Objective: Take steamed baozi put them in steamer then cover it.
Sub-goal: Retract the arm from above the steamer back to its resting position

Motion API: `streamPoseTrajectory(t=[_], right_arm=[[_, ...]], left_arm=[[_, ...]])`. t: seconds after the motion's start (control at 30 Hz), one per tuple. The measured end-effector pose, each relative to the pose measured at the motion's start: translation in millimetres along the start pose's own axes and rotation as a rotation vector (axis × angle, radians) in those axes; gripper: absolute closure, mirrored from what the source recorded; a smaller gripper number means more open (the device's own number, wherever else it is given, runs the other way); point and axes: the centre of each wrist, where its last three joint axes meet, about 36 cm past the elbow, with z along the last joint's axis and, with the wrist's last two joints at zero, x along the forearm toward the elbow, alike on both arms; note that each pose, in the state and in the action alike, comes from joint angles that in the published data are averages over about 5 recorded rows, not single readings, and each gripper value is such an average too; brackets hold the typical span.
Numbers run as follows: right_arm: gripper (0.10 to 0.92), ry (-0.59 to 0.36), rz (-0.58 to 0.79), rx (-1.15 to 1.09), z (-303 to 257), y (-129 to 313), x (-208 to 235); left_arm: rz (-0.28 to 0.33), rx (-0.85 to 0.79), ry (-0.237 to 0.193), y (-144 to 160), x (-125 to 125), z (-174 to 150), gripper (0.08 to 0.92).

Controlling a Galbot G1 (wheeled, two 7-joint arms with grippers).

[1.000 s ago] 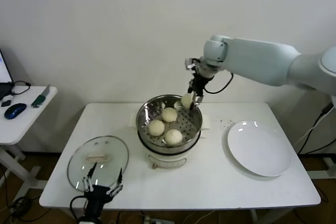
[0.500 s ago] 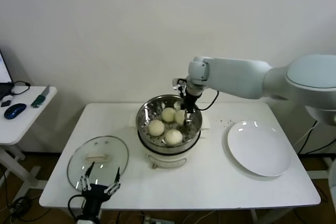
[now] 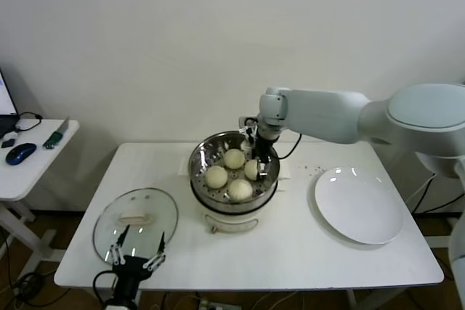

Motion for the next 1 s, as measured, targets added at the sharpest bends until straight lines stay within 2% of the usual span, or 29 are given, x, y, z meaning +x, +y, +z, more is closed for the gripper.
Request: streamPoseTrajectory(t=[0.3, 0.53, 0.77, 1.0], right_arm=[[0.199, -0.036, 0.002, -0.007, 8.2, -5.3, 27.2], [0.200, -0.123, 0.038, -0.019, 29.5, -7.2, 55.6], [0.200, -0.298, 0.188, -0.049, 79.0, 5.2, 60.1], [0.200, -0.577, 0.370, -0.174, 130.8, 30.9, 33.6]], left_arm=[[-0.006, -0.006, 0.001, 2.5, 1.5, 1.2, 0.177], [-0.021, -0.015, -0.001, 7.7, 0.2, 3.0, 0.177], [-0.042, -0.064, -0.021, 15.2, -4.1, 2.7, 0.177], [-0.075, -0.180, -0.042, 22.9, -9.6, -3.0, 0.177]])
